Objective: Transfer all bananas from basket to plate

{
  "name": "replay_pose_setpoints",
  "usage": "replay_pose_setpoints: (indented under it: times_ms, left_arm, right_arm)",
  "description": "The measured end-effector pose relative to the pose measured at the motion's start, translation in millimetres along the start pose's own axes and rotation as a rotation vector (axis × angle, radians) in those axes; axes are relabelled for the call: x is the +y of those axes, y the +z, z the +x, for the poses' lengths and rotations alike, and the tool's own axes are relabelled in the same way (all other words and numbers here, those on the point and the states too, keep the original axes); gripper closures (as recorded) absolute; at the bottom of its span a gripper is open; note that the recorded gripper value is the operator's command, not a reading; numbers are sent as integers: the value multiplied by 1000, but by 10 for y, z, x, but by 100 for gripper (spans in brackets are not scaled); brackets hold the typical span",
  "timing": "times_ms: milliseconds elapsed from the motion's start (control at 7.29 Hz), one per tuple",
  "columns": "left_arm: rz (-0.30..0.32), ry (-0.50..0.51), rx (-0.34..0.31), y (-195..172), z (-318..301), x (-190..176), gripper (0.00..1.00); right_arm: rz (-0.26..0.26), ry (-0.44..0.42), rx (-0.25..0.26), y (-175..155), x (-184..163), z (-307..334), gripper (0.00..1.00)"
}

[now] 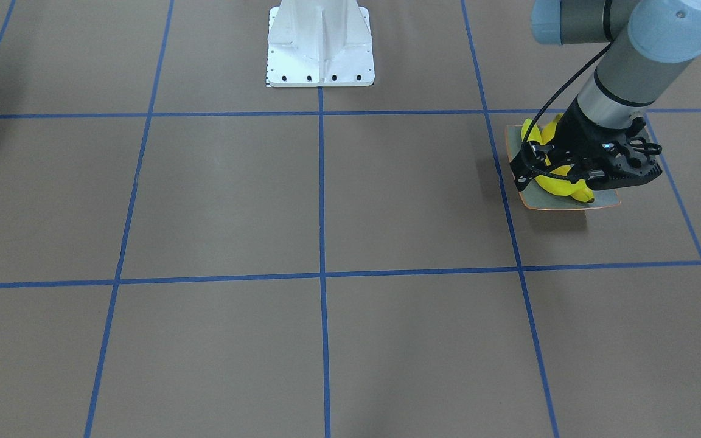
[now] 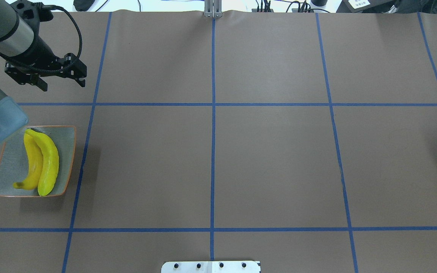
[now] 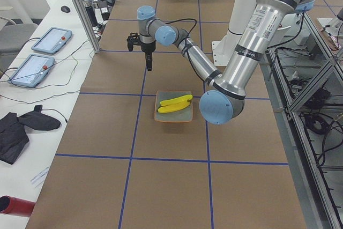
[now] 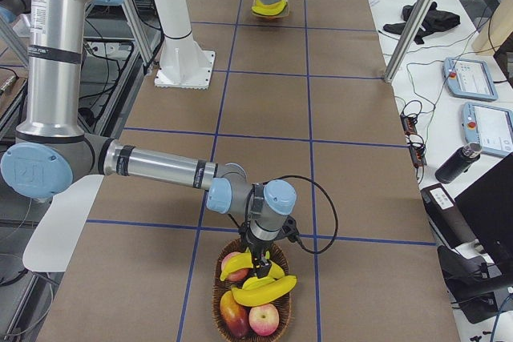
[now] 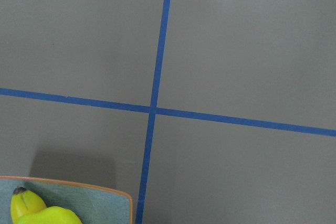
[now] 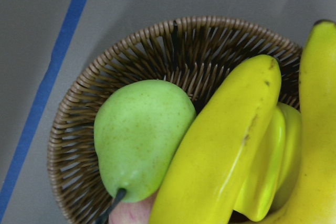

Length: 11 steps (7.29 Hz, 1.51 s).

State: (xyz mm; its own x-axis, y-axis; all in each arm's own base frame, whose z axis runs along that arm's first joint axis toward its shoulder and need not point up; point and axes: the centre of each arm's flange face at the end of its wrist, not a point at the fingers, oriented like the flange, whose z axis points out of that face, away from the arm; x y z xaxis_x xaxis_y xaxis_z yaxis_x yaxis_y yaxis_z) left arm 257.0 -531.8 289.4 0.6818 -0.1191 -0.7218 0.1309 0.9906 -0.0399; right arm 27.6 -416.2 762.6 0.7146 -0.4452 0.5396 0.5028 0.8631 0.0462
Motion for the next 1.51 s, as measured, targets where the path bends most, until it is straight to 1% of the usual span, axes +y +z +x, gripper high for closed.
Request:
replay_pose_setpoints:
  times_ms: [137, 274, 412, 686, 823, 1098, 1235, 1509]
  left_arm:
    - [-1, 0, -1, 6, 0, -1, 0]
    - [-1, 0, -1, 9, 0, -1, 0]
    - [-1, 0, -1, 10, 2, -1, 0]
    - [-2, -2, -1, 11, 9, 2, 0]
    - [-1, -3, 0, 7, 18, 1, 0]
    - [-1, -4, 2, -1, 31, 0, 0]
    - [-1, -4, 3, -3, 35, -1, 0]
    - [-3, -6, 1, 12, 33, -10, 0]
  right_arm:
    - [2, 2, -9, 11, 3, -4, 13]
    - [1, 3, -11, 22, 8, -1, 19]
    - [-1, 3, -11, 30, 14, 2, 38]
    - [-1, -5, -7, 30, 13, 6, 91]
    - [0, -12, -2, 16, 6, 6, 100]
    - [22, -19, 13, -115, -15, 6, 100]
    - [51, -3, 23, -267, 32, 53, 100]
    - [124, 41, 40, -704, 245, 175, 100]
